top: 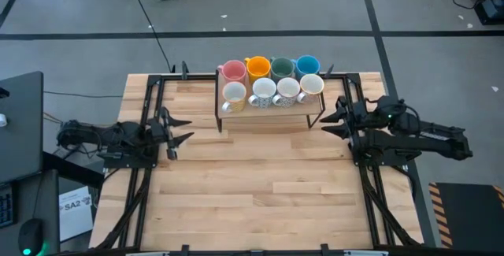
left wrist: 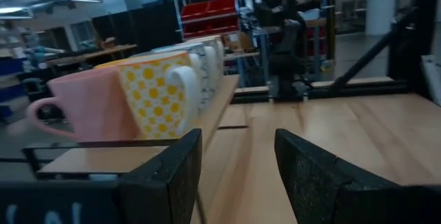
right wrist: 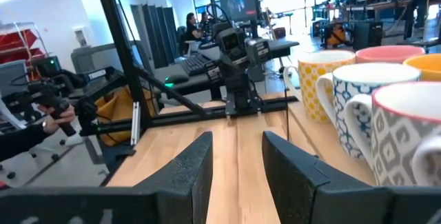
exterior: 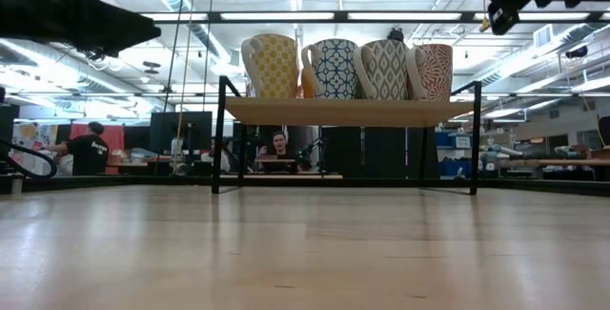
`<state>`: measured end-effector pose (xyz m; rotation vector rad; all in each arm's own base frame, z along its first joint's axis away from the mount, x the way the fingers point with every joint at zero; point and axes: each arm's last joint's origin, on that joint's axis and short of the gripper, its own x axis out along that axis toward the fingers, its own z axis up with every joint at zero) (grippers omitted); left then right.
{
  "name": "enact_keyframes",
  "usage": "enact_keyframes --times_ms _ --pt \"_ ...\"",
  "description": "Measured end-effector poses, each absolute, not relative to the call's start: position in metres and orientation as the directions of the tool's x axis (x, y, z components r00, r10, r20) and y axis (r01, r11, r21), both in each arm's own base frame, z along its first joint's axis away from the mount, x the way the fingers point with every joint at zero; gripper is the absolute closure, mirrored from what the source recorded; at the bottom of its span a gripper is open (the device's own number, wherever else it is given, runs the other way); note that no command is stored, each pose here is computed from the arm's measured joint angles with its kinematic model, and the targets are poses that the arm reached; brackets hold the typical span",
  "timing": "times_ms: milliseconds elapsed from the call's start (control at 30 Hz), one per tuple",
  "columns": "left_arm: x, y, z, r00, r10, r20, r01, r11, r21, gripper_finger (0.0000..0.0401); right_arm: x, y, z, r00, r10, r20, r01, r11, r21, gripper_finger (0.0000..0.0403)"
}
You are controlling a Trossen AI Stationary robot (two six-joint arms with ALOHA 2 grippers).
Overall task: Place coffee mugs
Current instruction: Return to Home Position
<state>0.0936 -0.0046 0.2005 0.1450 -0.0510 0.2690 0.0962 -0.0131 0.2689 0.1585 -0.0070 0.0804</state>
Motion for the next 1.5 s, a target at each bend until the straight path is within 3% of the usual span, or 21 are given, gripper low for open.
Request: enact_keyframes --times_ms 267,533,1267,1500 --pt "0.089 0.002 0.193 0.941 0.327 0.091 -0.337 0.930 0.145 0.0212 0.083 -0.010 0.251 0.994 0.081 0.071 -0.090 0.986 0.142 0.0270" --pt "0.091 0.005 0.187 0.949 0.308 0.063 -0.314 0.940 0.136 0.0212 0.072 -0.008 0.238 0.986 0.082 0.144 -0.099 0.988 0.119 0.0270" --pt "0.091 0.011 0.187 0.943 0.328 0.056 -0.333 0.935 0.124 0.0212 0.095 -0.015 0.176 0.993 0.023 0.112 -0.034 0.995 0.099 0.0270" --pt "0.091 0.012 0.182 0.941 0.338 0.015 -0.337 0.932 0.137 0.0212 0.096 -0.018 0.173 0.993 -0.089 0.079 0.084 0.994 0.072 0.0270"
